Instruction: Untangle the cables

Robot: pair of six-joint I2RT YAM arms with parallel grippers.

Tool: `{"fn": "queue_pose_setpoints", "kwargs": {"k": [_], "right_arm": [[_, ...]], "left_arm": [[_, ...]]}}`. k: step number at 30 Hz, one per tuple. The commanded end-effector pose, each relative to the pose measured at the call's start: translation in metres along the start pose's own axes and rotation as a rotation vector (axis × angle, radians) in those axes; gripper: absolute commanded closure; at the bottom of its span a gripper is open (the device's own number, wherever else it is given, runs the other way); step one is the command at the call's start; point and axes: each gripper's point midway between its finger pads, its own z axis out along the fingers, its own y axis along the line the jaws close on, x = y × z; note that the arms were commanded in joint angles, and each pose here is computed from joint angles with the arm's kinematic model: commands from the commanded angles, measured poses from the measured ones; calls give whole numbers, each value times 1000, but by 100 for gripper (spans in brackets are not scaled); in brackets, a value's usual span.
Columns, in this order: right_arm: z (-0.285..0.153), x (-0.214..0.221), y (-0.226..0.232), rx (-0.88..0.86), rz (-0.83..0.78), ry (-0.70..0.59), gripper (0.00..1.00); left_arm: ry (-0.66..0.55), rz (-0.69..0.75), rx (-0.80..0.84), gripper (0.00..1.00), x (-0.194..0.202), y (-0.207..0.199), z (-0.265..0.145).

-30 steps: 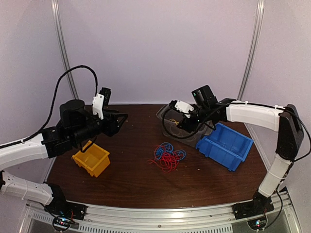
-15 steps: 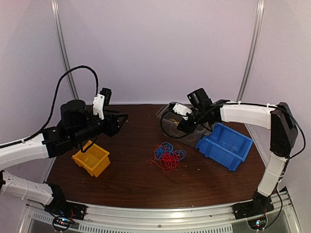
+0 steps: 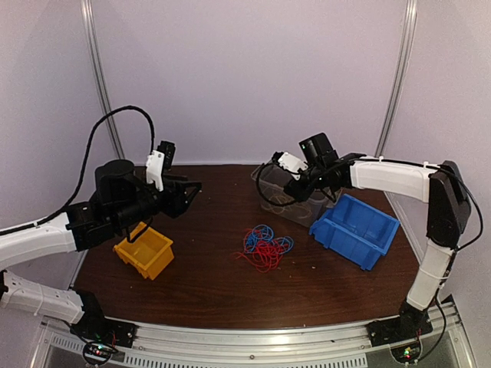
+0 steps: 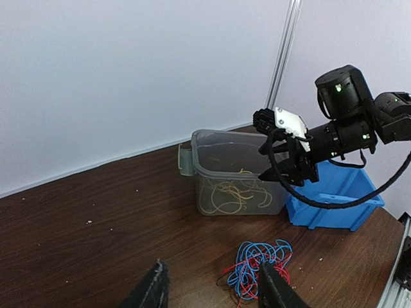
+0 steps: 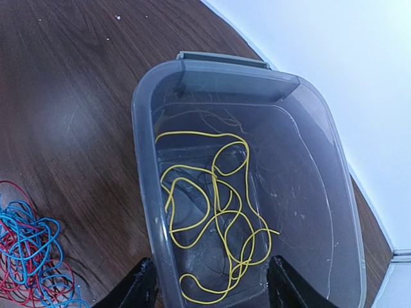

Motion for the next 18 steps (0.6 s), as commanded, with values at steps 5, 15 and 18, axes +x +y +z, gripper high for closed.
{"fn": "queue_pose_setpoints", "kwargs": {"k": [5,15,18], "right_arm": [[-56,-29,63,-380,-82,-194,40],[-53,14,108,-524,-96,-99,58],[-46,18,111,-527,-73,-89,61]], "left_arm": [[-23,-15,43,52,5,-6,4],[181,-6,170,55,87,-25,42],[227,-27,199,55,109,-30,56]]}}
